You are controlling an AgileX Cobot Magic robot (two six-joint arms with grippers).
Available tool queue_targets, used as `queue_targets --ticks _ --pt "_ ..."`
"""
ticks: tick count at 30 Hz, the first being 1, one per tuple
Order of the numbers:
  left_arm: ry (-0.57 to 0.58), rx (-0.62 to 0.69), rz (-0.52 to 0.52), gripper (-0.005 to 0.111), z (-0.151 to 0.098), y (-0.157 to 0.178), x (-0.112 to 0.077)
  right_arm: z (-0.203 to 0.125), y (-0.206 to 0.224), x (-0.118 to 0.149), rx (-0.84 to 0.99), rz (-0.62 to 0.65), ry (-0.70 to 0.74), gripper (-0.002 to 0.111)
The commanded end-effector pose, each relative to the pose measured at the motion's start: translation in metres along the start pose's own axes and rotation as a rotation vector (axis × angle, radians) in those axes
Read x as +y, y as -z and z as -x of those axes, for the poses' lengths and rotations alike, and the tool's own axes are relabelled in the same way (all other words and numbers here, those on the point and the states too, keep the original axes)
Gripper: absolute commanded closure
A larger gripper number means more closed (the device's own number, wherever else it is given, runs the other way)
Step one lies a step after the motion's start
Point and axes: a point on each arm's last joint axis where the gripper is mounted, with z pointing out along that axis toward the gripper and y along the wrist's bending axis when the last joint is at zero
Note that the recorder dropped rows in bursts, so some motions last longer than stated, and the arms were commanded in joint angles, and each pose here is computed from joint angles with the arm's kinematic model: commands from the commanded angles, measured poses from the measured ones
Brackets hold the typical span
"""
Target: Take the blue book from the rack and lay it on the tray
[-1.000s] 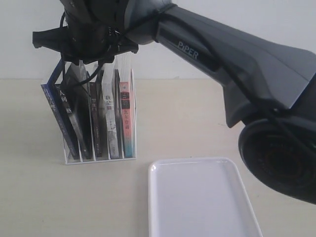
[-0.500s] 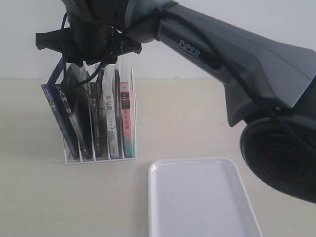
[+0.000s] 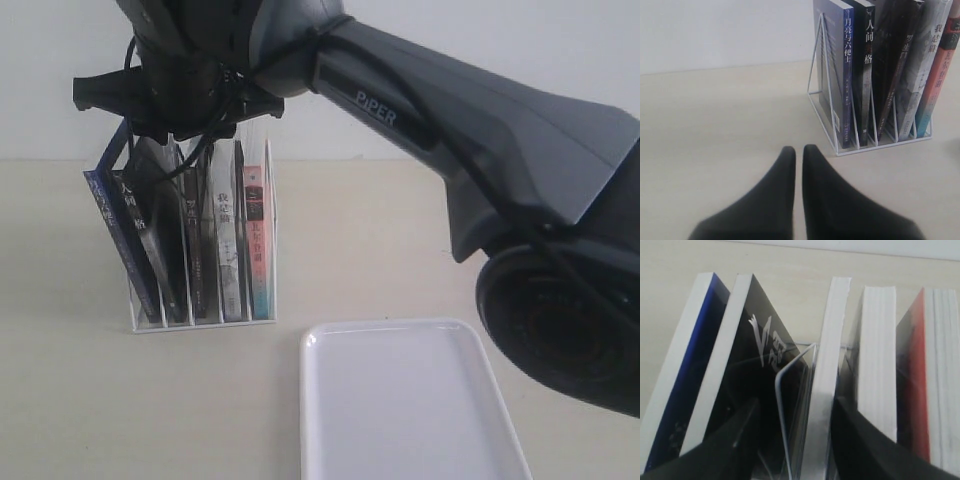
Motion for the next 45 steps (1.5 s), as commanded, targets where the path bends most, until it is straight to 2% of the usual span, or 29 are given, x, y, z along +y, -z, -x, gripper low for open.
queue_targets --ticks 1,9,16,18,22,25,37,45 --pt "0.007 0.001 0.003 0.102 -0.001 0.000 0.000 -0.003 -0.007 -0.001 0.014 -0.014 0.004 0.064" --pt "0.007 0.001 0.003 0.102 -0.001 0.000 0.000 -0.005 -0.010 -0.001 0.018 -0.014 0.001 0.066" --pt "0.007 0.001 0.003 0.102 -0.001 0.000 0.000 -0.007 -0.012 -0.001 0.030 -0.019 0.000 0.096" --pt "0.007 0.001 0.003 0.102 -0.001 0.000 0.000 -0.007 -0.012 -0.001 0.031 -0.021 0.002 0.100" --pt "0.007 0.001 0.003 0.102 -0.001 0.000 0.000 -0.006 -0.011 -0.002 0.028 -0.021 0.003 0.101" --pt "0.007 0.001 0.003 0.102 -0.001 0.000 0.000 -0.003 -0.005 -0.002 0.019 -0.015 -0.001 0.109" --pt "0.007 0.001 0.003 0.102 -0.001 0.000 0.000 0.021 0.050 -0.001 -0.087 0.039 -0.019 0.109" --pt "0.007 0.001 0.003 0.102 -0.001 0.000 0.000 0.024 0.061 -0.002 -0.113 0.015 0.001 0.109"
